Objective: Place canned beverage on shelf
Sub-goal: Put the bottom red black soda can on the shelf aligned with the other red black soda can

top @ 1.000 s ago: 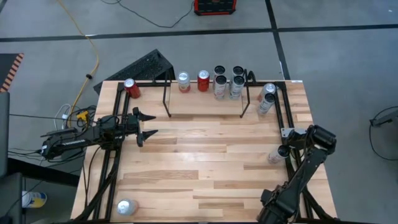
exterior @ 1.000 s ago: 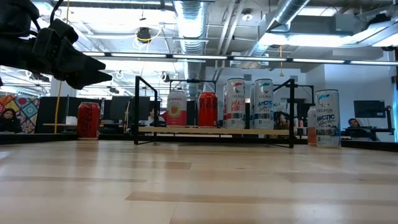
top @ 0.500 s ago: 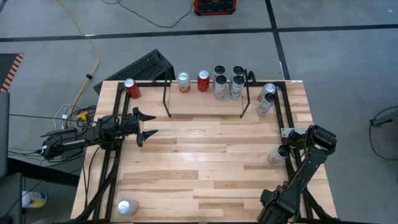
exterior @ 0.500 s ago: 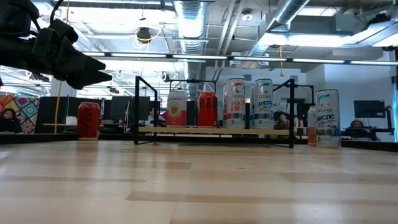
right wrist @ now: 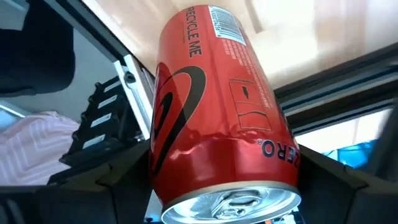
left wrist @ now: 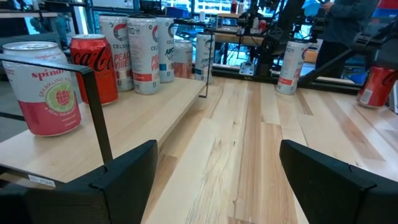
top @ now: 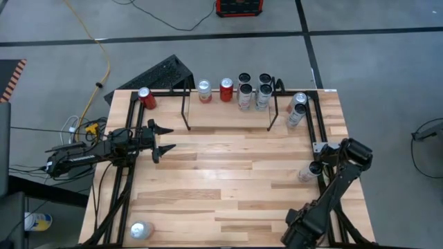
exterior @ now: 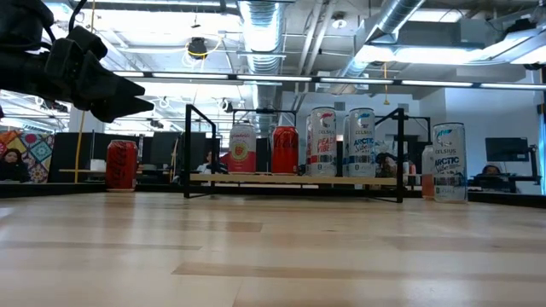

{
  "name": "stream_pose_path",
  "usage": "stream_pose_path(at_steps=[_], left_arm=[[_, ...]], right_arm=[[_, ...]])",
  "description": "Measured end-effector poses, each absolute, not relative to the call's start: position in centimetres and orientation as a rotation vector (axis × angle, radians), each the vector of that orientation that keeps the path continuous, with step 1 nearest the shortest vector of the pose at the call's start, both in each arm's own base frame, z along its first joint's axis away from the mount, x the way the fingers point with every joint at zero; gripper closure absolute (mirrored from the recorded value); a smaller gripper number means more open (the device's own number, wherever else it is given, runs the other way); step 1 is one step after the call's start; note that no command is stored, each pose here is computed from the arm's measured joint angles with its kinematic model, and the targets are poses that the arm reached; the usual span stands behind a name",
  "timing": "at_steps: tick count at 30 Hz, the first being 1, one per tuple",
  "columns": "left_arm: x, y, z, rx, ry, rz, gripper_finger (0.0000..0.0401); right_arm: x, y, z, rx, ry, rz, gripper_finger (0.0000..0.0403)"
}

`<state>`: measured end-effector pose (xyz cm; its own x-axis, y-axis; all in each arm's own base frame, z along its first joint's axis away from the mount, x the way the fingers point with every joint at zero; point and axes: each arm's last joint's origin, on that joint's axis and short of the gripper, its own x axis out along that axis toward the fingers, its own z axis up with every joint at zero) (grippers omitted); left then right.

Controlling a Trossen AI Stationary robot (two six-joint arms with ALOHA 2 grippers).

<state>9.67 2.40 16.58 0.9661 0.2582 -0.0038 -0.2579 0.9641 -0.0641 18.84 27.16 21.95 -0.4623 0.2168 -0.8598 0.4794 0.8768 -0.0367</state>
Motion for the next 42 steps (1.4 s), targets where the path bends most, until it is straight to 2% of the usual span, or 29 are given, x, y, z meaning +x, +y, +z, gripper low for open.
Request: stream_pose_path(at_steps=[6,9,14,19,26,30,36,42], left_arm=[[9.7,2.4,16.6,-0.064,-0.004,0.262,0.0078],[9.7,2.4,16.6,-0.064,-0.004,0.261,0.0078],[9.7,2.4,16.6,-0.064,-0.004,0.261,0.0078],[9.7,2.4,16.6,-0.064,-0.004,0.261,0.0078],[9.7,2.4,16.6,-0.064,-0.004,0.261,0.0078],[9.7,2.4,16.6,-0.064,-0.004,0.261,0.0078],[9.7,2.4,16.6,-0.064,-0.004,0.261,0.0078],[9.7,2.4,16.6,-0.064,-0.005,0.261,0.0078]], right_arm=[[21.2,24.1,24.8,0.452,2.111,-0.357,0.0068],[23.4,22.1,26.3,0.489,2.103,-0.301,0.0068],[27.6,17.0,28.4,0.602,1.950,-0.262,0.0068],[31.3,10.6,29.3,0.613,1.782,-0.271,0.0068],[32.8,-0.2,29.2,0.656,1.679,-0.426,0.0067],[32.5,-4.5,29.2,0.701,1.650,-0.492,0.0067],[32.7,-7.7,27.9,0.679,1.667,-0.482,0.0067],[34.3,-8.0,24.6,0.603,1.781,-0.428,0.0067]])
